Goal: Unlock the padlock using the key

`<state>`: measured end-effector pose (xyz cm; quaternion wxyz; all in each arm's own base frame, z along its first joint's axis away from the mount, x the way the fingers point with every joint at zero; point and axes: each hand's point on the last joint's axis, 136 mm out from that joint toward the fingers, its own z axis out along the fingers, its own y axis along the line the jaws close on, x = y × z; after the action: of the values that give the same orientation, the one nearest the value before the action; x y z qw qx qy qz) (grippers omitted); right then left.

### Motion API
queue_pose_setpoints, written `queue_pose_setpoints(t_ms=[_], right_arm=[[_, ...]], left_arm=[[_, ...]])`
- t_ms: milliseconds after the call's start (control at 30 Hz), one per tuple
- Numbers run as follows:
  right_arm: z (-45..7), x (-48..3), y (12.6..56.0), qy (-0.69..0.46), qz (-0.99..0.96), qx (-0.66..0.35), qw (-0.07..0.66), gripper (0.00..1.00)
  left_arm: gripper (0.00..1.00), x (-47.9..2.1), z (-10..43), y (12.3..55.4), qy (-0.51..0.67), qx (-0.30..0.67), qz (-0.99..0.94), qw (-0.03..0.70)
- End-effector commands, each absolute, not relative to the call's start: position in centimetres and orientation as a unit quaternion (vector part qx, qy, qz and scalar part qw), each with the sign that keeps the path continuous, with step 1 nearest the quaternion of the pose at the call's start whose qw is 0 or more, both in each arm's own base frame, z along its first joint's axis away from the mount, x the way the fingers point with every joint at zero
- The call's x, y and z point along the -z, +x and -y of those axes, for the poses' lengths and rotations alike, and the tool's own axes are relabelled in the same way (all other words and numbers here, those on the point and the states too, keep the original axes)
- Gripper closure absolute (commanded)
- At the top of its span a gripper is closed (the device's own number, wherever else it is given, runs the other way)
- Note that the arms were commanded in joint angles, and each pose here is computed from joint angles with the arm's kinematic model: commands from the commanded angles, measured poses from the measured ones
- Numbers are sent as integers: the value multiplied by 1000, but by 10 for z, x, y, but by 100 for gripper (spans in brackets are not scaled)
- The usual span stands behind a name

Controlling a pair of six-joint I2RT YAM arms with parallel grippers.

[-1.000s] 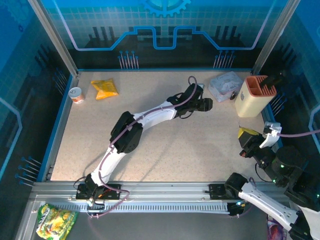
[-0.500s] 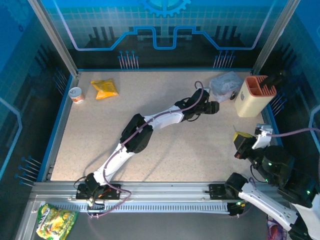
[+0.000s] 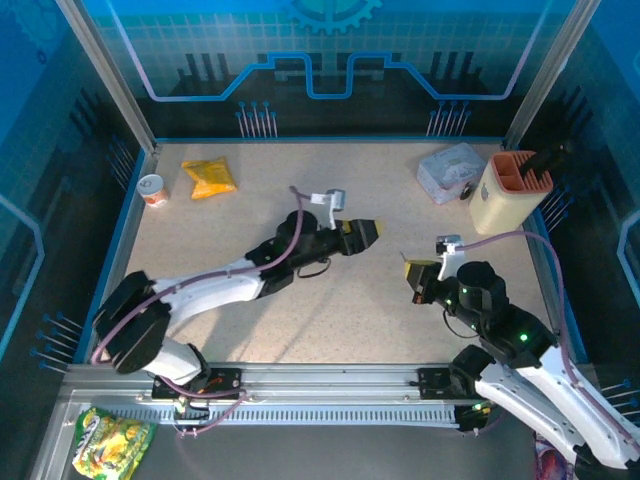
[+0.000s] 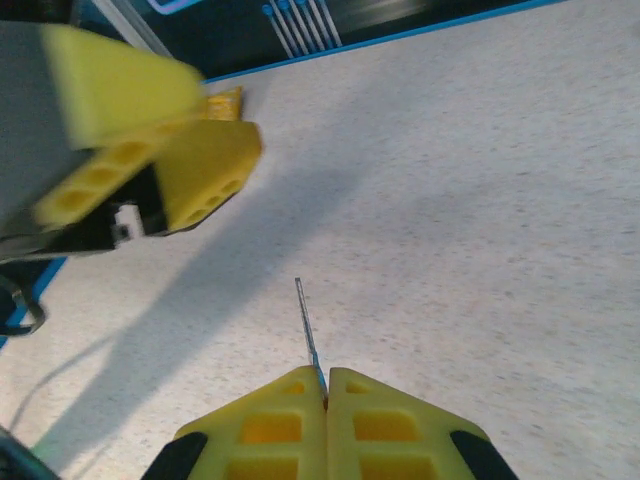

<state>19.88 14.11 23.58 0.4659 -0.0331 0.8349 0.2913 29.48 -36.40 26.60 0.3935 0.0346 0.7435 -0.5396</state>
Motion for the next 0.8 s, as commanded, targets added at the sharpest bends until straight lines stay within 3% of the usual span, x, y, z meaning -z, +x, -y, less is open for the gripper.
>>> queue_pose_setpoints(t_ms=[0,467,633,767], right_arm=[[-176,-265,200,-54,-781,-406,471,100],[-206,-264,205,-50,-755,-485,438,100],[-209,-263,206,-48,-754,-490,434,100],[-211,-262,207,-46,-754,-494,431,100]], left_arm=[[35,-275,360,271,43,569,-722,391],[46,-278,358,244,52,600,-709,366],[55,-281,363,238,58,615,-703,352],[68,-277,367,237,59,620,-705,340]])
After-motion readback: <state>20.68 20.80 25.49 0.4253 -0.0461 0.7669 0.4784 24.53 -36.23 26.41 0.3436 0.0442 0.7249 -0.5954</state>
